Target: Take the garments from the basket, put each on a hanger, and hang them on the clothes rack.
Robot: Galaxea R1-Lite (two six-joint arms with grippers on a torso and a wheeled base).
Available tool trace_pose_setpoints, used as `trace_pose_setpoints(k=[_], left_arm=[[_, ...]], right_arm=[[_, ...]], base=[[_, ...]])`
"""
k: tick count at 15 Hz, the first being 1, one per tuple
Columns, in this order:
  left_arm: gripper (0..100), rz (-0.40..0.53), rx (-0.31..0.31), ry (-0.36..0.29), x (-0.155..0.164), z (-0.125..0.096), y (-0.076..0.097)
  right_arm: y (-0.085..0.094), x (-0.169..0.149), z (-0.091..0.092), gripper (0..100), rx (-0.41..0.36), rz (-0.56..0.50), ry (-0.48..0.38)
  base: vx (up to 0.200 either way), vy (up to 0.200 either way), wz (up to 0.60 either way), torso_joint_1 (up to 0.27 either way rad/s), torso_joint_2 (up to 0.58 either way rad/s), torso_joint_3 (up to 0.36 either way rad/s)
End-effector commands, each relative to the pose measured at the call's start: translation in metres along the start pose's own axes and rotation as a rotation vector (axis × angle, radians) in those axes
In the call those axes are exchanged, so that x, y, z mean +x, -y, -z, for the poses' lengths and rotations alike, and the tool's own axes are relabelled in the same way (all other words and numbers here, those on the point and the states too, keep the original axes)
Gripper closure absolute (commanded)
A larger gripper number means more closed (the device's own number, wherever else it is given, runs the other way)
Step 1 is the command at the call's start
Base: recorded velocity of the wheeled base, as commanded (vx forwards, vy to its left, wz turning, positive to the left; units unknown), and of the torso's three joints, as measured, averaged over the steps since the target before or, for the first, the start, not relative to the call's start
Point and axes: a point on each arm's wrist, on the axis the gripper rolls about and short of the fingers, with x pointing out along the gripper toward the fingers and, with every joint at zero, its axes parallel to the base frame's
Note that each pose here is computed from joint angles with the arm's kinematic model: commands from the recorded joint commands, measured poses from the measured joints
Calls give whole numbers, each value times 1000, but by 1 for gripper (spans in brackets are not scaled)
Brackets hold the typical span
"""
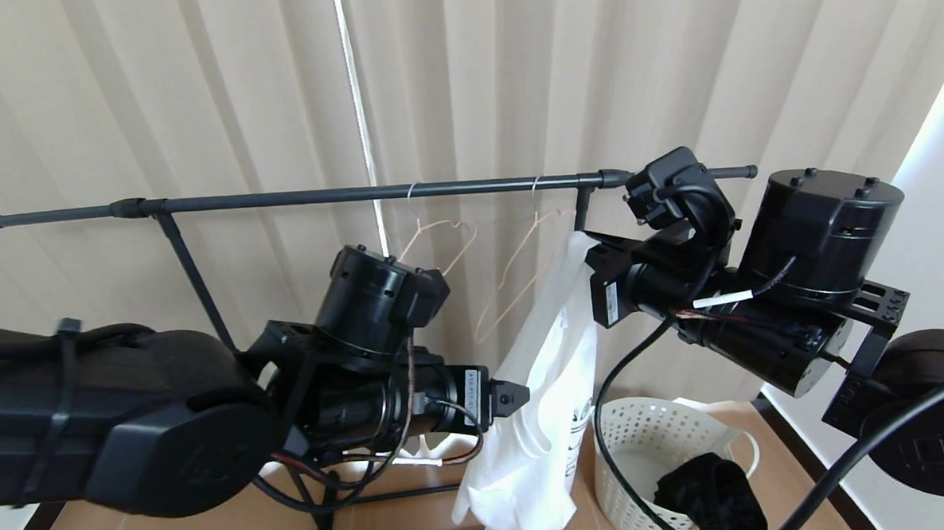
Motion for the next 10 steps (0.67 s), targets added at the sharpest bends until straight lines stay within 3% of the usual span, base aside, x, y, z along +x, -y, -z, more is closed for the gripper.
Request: trace_pose_setpoints(k=[1,6,8,10], left_arm=[[0,-13,0,-32,34,2,0],[0,6,7,5,39,-8,11],[0,-19,-16,15,45,-10,11],[0,-113,-47,18,67,-5,6]], right_arm=[[-6,-1,-2,100,-2,-16,5],[-11,1,1,100,-4,-25,-1],[-12,-4,-2,100,-3,-32,6],[-9,-15,-3,100,-6,-36,9]], base=[[0,0,0,0,0,0],[0,0,0,0,0,0],[0,0,0,0,0,0],[0,0,0,0,0,0]])
